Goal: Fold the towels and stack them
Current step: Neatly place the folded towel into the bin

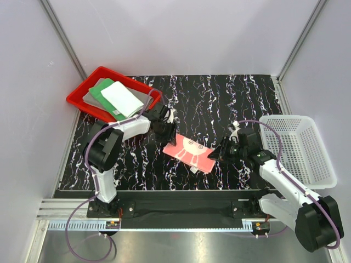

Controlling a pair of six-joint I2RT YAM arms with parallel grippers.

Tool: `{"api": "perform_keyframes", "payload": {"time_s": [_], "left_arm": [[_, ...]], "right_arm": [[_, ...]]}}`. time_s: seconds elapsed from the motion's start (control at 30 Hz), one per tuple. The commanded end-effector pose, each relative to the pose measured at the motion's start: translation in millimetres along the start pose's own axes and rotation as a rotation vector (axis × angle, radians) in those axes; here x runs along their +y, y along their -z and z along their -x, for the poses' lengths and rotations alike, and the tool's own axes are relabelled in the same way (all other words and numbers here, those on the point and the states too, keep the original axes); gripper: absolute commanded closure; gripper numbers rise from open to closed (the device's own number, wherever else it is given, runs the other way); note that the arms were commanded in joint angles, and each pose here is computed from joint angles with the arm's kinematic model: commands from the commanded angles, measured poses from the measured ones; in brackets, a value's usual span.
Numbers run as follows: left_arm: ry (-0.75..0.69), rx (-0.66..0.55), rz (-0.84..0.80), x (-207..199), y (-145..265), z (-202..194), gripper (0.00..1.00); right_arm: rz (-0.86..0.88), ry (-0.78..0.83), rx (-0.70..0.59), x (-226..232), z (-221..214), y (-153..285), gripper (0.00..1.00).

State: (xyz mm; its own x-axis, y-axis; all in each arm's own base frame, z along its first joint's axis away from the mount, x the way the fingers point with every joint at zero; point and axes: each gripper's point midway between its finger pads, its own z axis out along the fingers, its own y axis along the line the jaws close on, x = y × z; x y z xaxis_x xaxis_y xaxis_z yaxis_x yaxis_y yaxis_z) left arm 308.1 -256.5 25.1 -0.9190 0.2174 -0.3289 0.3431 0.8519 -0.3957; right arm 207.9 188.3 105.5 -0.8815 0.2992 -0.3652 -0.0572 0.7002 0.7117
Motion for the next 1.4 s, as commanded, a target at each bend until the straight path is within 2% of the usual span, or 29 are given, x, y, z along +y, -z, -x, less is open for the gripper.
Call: {"api": "perform_keyframes", "payload": {"time_s": [0.0,0.07,0.17,0.2,0.23,0.3,0.33,0.4,0.43,0.6,0.8,0.87,0.93,1.17,1.27,1.3,1.37], "left_arm": [[-0.001,0.028,-0.024,-9,-12,-15,0.53],[0.015,0.048,-0.028,-10,-14,-22,0.57],[0.022,0.071,-0.037,-13,-18,-27,0.68],[0.019,0.072,-0.042,-16,-18,-26,0.76],[0.017,0.077,-0.05,-18,-17,-26,0.87],[0.009,0.066,-0.06,-24,-12,-19,0.99],[0.006,0.083,-0.043,-22,-8,-20,1.0],[-0.025,0.058,-0.015,-24,4,-3,1.0],[-0.047,0.071,0.056,-13,11,-4,1.0],[-0.144,-0.028,0.255,9,63,39,1.0],[-0.276,-0.047,0.589,59,118,69,1.0],[-0.272,-0.034,0.72,85,138,78,1.0],[-0.26,-0.031,0.78,101,155,85,1.0],[-0.145,-0.179,0.947,160,232,144,1.0],[-0.139,-0.219,0.966,181,256,160,1.0],[-0.182,-0.223,0.984,186,263,166,1.0],[-0.198,-0.298,1.01,198,276,186,1.0]], "right_arm": [[0.01,0.037,-0.031,7,9,3,0.71],[0.008,0.038,-0.032,7,9,3,0.71],[0.008,0.038,-0.032,6,9,2,0.71],[0.01,0.039,-0.032,7,9,2,0.71],[0.012,0.039,-0.032,7,9,2,0.71],[0.015,0.04,-0.035,8,10,2,0.71],[0.015,0.043,-0.035,9,10,2,0.71],[0.021,0.049,-0.037,11,12,3,0.71],[0.022,0.05,-0.036,12,12,3,0.71],[0.03,0.07,-0.046,17,17,5,0.71],[0.039,0.1,-0.053,21,24,3,0.71],[0.026,0.119,-0.049,20,27,1,0.7],[0.007,0.126,-0.04,16,28,-3,0.71],[-0.009,0.173,-0.029,15,40,-15,0.71],[-0.014,0.187,-0.019,14,44,-21,0.71],[-0.013,0.189,-0.017,14,45,-22,0.71],[-0.023,0.201,-0.014,13,48,-26,0.71]]}}
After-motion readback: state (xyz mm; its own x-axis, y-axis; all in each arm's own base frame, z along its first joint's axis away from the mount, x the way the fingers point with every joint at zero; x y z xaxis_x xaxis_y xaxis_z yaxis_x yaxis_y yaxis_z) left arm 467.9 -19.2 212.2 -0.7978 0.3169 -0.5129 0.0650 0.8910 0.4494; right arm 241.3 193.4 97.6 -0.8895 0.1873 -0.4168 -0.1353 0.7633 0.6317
